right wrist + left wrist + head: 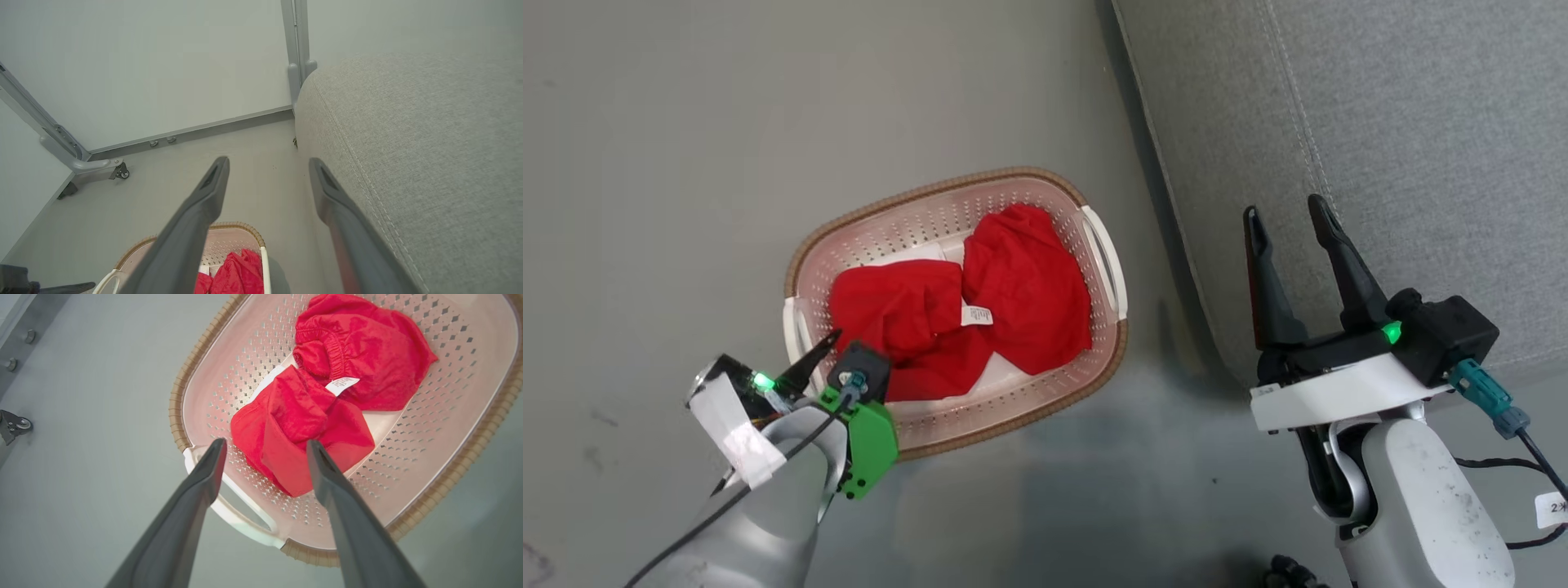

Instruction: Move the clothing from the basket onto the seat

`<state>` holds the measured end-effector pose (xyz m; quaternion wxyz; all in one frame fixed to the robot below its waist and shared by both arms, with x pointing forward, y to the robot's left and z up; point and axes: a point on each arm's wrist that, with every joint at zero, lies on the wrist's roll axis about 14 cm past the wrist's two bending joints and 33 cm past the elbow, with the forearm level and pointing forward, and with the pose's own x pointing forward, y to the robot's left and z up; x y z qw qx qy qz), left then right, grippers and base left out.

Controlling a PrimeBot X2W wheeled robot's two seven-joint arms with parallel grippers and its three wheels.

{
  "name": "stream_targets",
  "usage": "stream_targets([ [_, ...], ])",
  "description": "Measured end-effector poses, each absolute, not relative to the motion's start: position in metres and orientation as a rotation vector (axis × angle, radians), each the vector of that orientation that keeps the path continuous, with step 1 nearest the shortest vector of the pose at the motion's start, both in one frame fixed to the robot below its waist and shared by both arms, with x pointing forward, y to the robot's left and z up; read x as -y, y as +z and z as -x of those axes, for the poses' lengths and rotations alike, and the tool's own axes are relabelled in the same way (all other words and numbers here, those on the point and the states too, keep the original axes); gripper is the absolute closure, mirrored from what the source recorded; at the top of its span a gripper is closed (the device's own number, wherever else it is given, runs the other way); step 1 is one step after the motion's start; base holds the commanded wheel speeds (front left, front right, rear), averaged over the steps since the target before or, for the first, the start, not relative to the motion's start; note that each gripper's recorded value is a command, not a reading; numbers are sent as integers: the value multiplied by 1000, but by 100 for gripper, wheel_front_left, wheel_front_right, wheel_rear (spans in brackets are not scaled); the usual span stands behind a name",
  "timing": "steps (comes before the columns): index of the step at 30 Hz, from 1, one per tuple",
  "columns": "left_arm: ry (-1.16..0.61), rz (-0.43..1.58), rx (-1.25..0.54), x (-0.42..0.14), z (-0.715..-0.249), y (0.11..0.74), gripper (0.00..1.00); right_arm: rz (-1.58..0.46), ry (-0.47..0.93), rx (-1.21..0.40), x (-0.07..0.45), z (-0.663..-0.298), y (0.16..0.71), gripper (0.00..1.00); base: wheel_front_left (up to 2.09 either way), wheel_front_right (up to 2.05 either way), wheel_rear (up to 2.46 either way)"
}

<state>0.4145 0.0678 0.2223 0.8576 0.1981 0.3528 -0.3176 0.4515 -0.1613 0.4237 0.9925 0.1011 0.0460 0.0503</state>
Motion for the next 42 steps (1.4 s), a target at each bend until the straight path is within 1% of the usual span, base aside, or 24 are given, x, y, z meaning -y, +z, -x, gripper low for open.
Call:
stream_targets([
  [3,-682,-423,-797,-64,-421,202,0,-215,88,-148,163,-450,402,0,0,0,0],
  [9,-721,-442,-886,-57,-423,167,0,-220,55,-218,172,-445,375,0,0,0,0],
  [15,-760,-521,-932,-55,-431,144,0,-227,42,-236,177,-445,369,0,0,0,0],
  [20,-749,-610,-1042,-66,-433,119,0,-247,29,-263,179,-444,358,0,0,0,0],
  [24,-805,-680,-1098,-69,-431,102,0,-264,20,-283,180,-443,350,0,0,0,0],
  [42,-972,-761,-1228,-52,-416,39,0,-276,-68,-367,204,-431,322,0,0,0,0],
])
